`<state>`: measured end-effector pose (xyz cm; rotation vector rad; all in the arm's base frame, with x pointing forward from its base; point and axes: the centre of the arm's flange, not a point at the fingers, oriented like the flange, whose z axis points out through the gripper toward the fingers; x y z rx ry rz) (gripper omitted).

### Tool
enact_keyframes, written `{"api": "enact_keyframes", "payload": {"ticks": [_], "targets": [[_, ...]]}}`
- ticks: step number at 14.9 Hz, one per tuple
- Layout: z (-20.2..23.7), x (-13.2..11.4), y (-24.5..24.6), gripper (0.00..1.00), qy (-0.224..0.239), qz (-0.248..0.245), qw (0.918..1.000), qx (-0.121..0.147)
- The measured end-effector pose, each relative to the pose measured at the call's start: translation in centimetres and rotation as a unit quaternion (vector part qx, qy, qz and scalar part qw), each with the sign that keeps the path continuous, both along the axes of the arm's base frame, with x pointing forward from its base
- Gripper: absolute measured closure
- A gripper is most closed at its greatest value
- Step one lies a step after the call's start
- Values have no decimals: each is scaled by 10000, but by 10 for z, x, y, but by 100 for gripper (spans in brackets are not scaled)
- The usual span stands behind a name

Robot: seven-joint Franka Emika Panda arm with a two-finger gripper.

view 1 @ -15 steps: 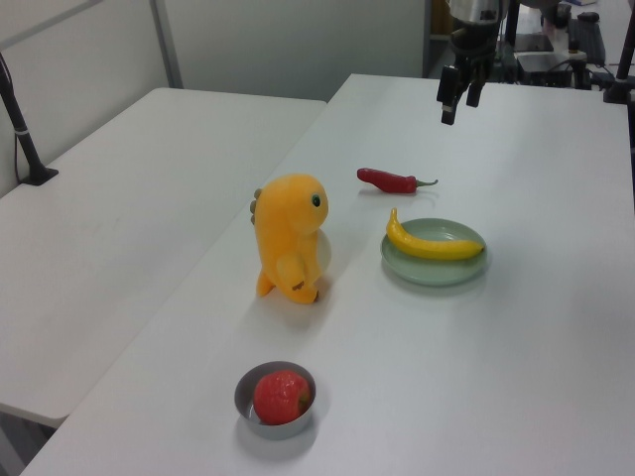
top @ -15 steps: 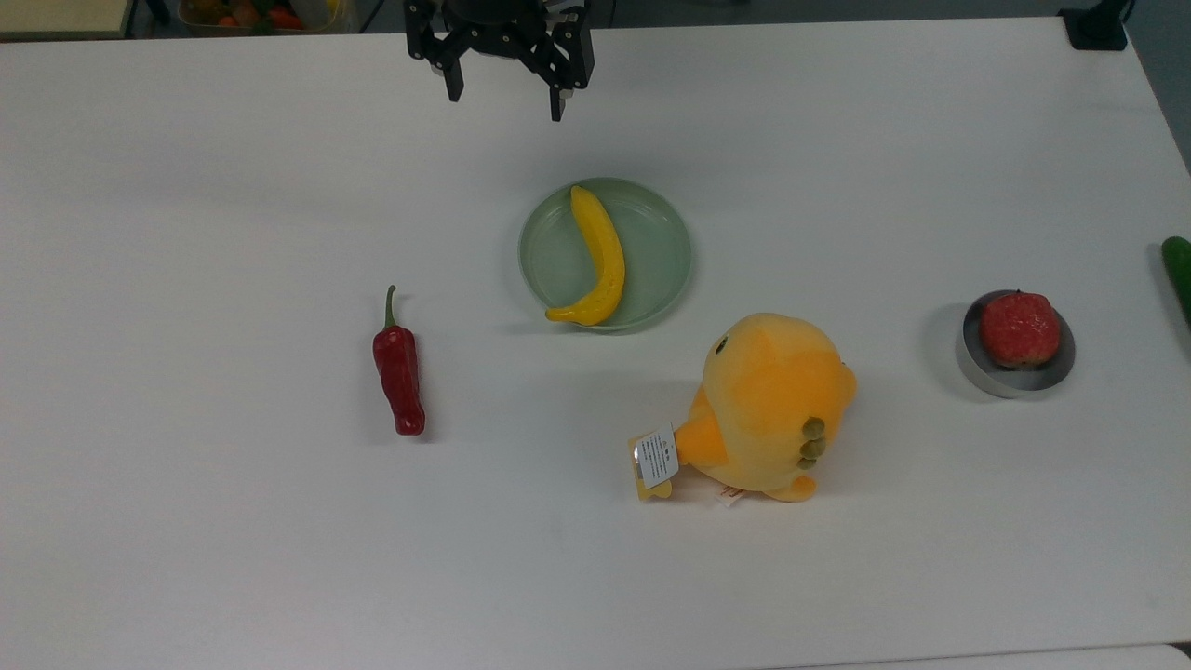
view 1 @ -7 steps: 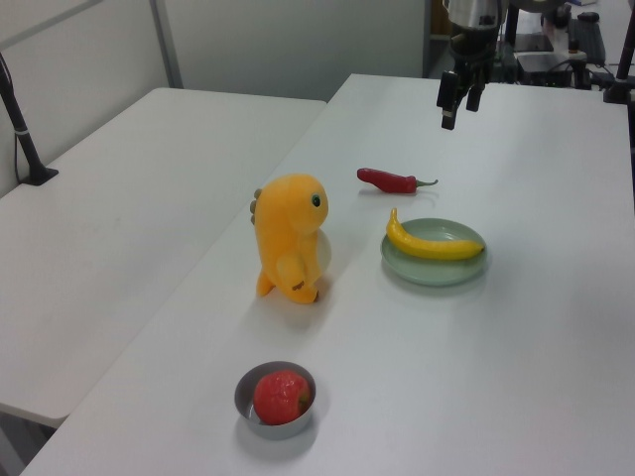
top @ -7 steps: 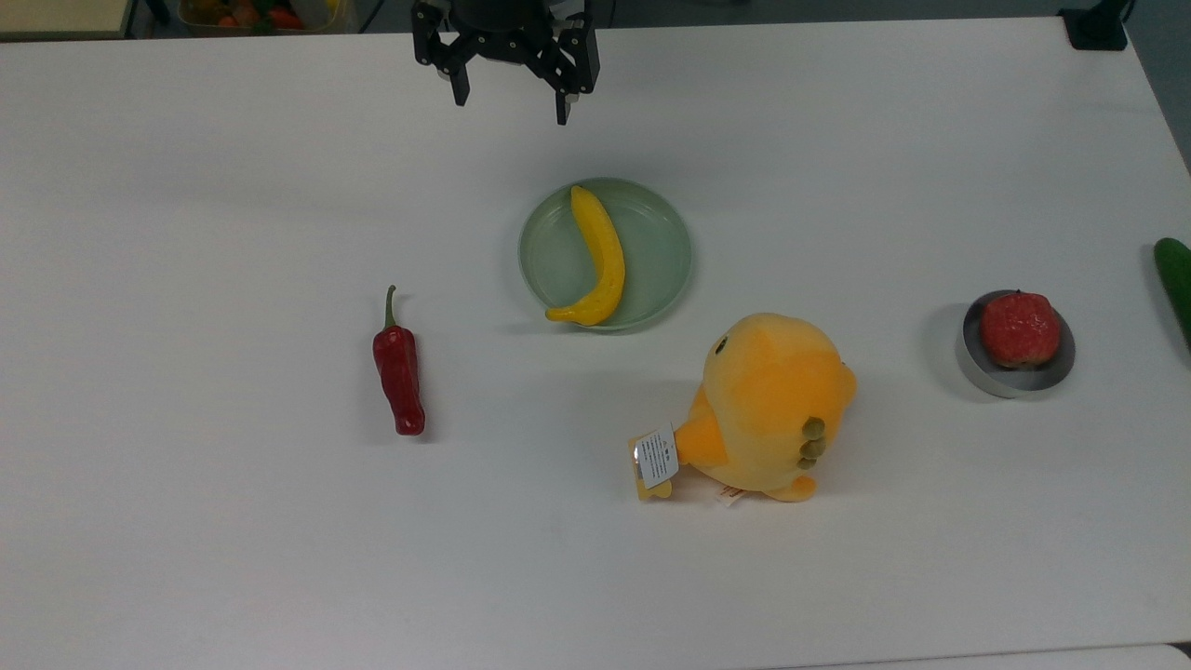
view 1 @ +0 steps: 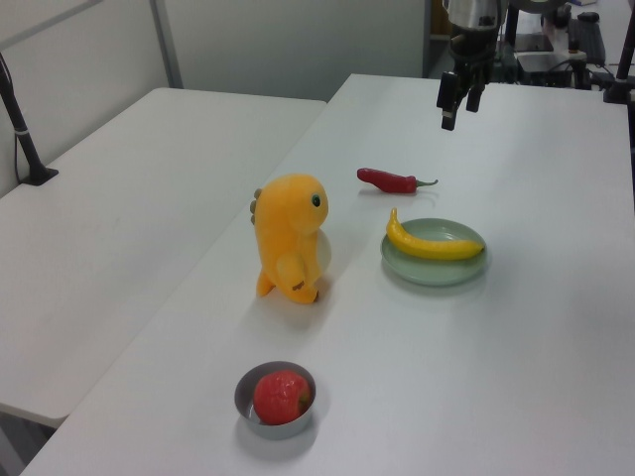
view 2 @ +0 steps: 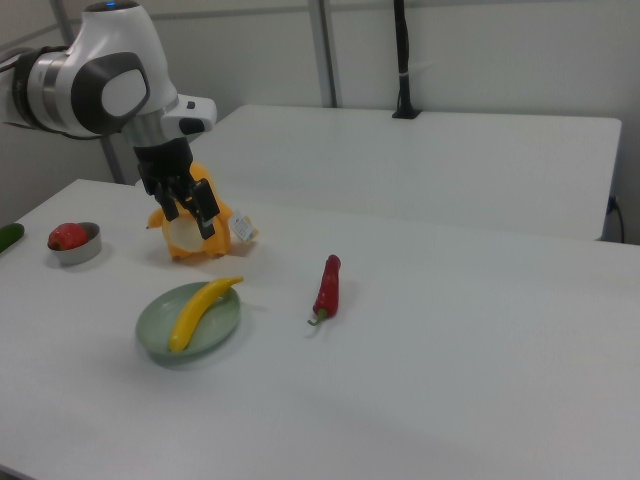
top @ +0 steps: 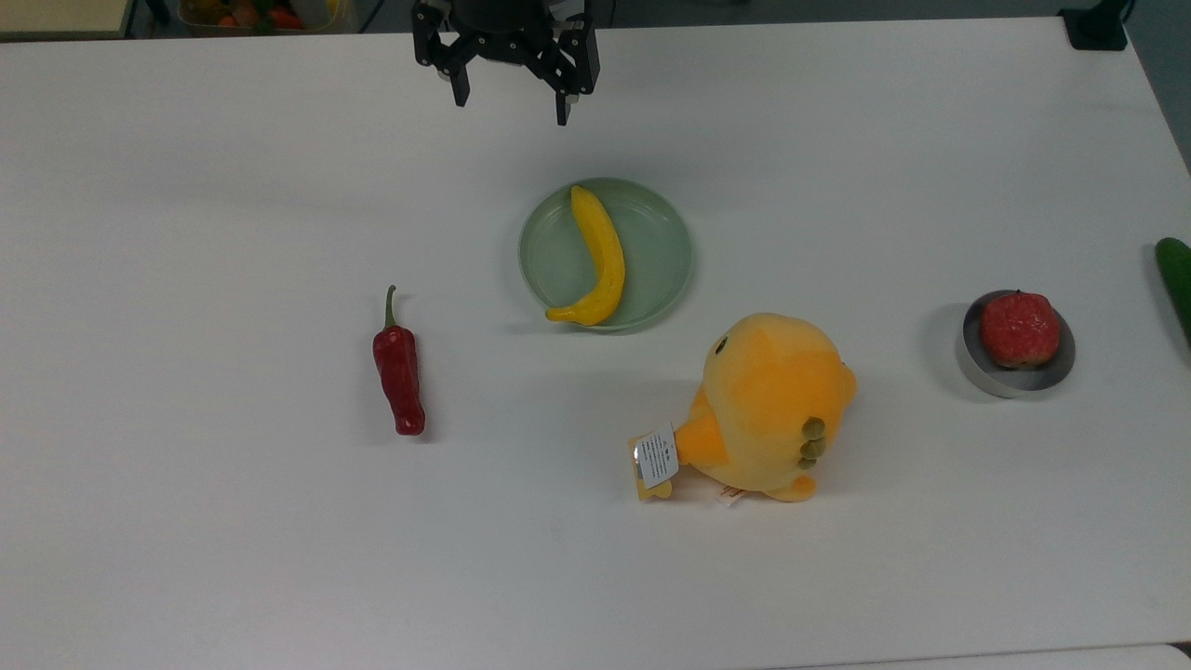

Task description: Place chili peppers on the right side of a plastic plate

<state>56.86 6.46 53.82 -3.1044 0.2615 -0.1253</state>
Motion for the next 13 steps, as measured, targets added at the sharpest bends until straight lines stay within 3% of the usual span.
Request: {"api": "enact_keyframes", "payload": {"ticks": [7, 13], "targets": [[-3, 1, 0, 0, -34, 36, 10000, 0], [-23, 24, -43, 0, -468, 728, 9962, -126]]}}
